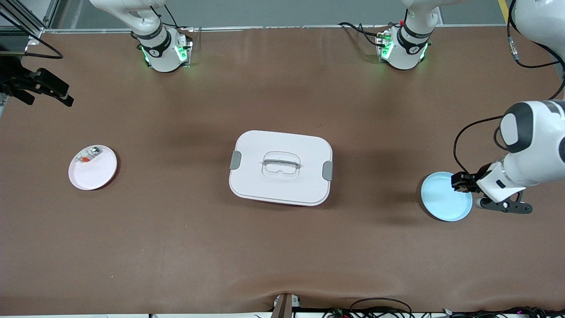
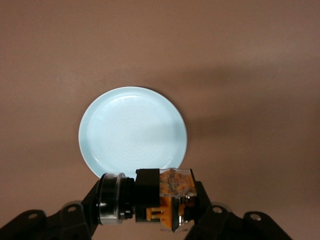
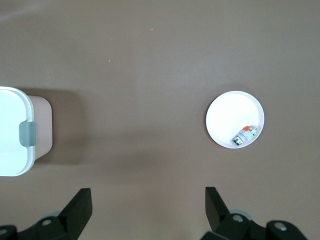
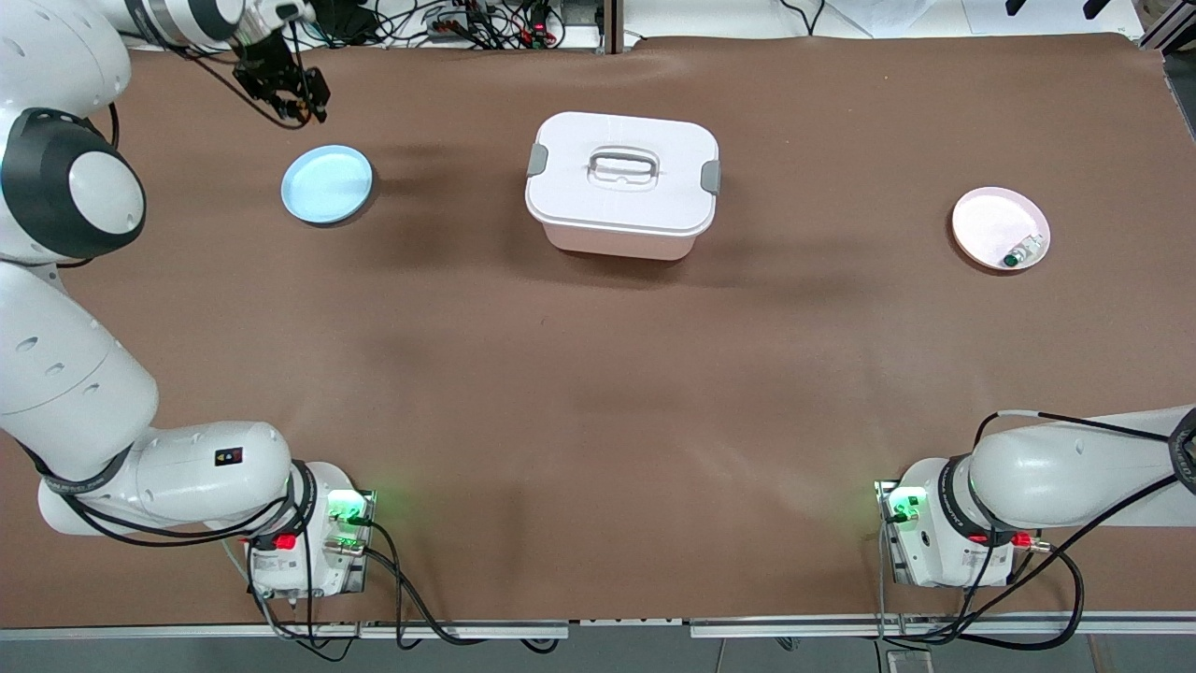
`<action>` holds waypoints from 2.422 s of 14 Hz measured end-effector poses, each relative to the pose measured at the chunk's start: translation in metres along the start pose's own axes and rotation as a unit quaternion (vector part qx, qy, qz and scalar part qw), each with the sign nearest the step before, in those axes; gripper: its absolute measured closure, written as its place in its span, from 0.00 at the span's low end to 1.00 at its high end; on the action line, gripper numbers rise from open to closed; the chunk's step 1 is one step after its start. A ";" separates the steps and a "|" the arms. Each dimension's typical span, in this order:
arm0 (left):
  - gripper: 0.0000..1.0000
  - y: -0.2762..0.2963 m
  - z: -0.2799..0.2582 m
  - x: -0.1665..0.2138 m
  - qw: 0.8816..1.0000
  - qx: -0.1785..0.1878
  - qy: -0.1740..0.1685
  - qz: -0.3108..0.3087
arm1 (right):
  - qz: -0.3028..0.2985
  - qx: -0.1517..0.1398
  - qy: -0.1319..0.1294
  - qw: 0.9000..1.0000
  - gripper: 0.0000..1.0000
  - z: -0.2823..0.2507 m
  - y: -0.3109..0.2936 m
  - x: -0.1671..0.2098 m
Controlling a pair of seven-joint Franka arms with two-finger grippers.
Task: Transfer orange switch to right arm and place
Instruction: 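Lift the switch off the blue plate with the left gripper, then carry the switch over the white box with the left gripper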
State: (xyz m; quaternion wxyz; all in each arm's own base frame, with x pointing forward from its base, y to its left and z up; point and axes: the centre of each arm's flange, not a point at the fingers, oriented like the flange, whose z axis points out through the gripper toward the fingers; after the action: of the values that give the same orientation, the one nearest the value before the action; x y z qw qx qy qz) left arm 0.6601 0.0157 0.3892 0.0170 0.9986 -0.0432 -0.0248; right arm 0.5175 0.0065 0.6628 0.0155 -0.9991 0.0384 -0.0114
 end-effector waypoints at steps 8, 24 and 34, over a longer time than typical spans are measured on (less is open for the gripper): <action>0.28 0.081 -0.052 0.011 0.985 -0.037 0.011 -0.168 | 0.006 0.001 0.004 1.000 0.00 -0.001 0.006 0.001; 0.28 0.256 -0.079 -0.018 0.912 -0.112 -0.043 -0.391 | 0.010 0.003 0.008 1.000 0.00 -0.002 0.010 0.002; 0.28 0.383 -0.083 -0.050 0.822 -0.157 -0.059 -0.544 | 0.010 0.009 0.035 0.999 0.00 -0.005 0.009 0.009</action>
State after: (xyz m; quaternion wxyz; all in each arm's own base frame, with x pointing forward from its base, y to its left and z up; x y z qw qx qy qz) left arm 0.5818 -0.3586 0.4884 0.1545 0.8405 0.5105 -0.0957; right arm 0.5257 -0.0031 0.6681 0.0231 -0.9974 0.0491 -0.0470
